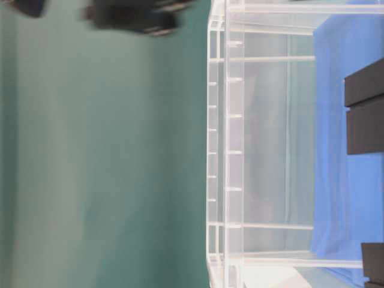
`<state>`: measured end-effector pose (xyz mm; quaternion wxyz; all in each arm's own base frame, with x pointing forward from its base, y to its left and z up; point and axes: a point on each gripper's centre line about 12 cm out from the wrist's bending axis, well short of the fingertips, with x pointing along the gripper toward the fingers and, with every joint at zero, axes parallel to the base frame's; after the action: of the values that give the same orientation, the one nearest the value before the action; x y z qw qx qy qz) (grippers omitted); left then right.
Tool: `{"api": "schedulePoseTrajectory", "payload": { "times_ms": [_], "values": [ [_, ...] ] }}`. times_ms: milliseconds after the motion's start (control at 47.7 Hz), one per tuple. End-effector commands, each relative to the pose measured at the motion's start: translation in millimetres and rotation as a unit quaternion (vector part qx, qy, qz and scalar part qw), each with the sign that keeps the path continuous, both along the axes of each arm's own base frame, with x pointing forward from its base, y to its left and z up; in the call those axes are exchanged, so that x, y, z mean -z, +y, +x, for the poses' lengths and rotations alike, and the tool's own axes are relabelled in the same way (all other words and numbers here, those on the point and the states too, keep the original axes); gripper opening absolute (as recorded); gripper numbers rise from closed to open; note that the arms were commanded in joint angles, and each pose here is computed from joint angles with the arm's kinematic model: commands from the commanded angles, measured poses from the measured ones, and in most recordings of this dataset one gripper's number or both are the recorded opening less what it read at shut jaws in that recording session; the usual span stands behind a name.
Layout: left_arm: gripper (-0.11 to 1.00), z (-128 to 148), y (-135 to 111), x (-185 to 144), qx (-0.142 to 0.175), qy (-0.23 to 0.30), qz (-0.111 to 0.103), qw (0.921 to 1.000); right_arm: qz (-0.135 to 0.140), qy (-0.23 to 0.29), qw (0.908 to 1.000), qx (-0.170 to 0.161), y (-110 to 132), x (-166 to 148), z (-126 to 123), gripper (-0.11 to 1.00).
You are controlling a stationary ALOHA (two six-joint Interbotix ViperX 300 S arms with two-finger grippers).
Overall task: Take the box out of the case with the right arm.
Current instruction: 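Carry the held box out of the case toward the front right, then set the box upright right of the other boxes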
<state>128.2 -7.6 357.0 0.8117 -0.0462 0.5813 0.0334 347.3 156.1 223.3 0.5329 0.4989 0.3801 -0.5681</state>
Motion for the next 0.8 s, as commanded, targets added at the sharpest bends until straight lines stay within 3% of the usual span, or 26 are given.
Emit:
{"api": "schedulePoseTrajectory", "payload": {
  "times_ms": [0, 252, 776],
  "values": [
    [0.00, 2.2, -0.2, -2.1, 0.001, -0.002, 0.001, 1.0000, 0.014, -0.021, 0.9997, 0.000, -2.8, 0.6, 0.9, 0.64],
    [0.00, 1.8, 0.0, -2.3, 0.000, -0.003, 0.000, 1.0000, 0.022, -0.030, 0.9993, 0.001, -10.5, 15.7, 2.4, 0.64],
    [0.00, 0.7, -0.1, -0.4, 0.001, -0.002, 0.001, 1.0000, 0.031, -0.038, 0.9988, 0.001, -8.8, 14.9, 4.8, 0.64]
  ]
}}
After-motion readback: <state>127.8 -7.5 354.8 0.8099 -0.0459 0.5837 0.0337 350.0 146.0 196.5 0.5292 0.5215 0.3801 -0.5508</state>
